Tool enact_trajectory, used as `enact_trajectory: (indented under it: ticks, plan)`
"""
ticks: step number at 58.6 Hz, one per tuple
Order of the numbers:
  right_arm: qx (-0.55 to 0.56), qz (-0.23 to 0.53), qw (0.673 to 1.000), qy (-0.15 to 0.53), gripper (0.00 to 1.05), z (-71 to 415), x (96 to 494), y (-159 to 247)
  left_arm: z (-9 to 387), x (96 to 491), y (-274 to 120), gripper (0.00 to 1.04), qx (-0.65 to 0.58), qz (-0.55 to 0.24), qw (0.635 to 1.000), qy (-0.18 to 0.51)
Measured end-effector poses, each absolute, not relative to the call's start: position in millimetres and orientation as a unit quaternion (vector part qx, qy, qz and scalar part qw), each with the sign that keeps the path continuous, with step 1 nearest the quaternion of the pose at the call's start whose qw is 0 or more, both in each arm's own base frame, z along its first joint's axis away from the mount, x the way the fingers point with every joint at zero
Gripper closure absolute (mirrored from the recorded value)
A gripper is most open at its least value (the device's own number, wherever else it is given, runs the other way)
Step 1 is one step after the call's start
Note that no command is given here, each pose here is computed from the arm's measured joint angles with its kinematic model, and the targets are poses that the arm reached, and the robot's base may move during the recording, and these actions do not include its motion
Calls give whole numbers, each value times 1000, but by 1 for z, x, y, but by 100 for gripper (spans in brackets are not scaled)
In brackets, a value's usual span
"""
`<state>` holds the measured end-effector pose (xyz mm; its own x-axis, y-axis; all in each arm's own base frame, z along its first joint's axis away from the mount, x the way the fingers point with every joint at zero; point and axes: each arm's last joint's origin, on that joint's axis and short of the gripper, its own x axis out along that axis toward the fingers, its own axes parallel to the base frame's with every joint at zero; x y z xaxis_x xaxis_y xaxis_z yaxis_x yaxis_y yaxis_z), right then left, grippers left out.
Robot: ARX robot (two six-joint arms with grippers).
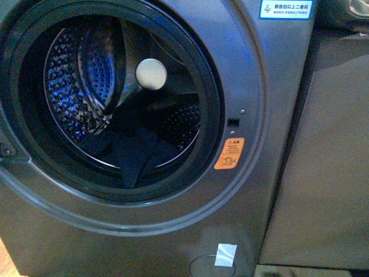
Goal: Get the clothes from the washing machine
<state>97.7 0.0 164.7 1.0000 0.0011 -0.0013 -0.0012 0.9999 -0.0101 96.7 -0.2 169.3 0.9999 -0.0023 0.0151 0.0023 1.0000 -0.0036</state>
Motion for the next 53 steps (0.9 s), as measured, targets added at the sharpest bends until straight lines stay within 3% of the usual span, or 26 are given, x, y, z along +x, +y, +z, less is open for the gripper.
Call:
enact_trajectory:
  ticks: [23, 29, 33, 44, 53]
  plan:
    - [-5, 1, 1000, 1, 7, 165, 98, 0, 169, 97, 0, 7, -4, -2, 1000, -4]
    - [-5, 1, 1000, 1, 7, 165, 98, 0, 168, 103, 3, 7, -83, -108, 988, 78]
    - [-5, 0, 1000, 1, 7, 165, 98, 0, 174, 113, 4, 7, -120, -140, 978, 101]
    - [-5, 1, 1000, 1, 7, 165, 98, 0, 209, 162, 0, 7, -115, -159, 978, 75]
    - [-5, 1, 1000, 1, 7, 165, 98, 0, 212, 206, -7, 7, -109, -167, 976, 87]
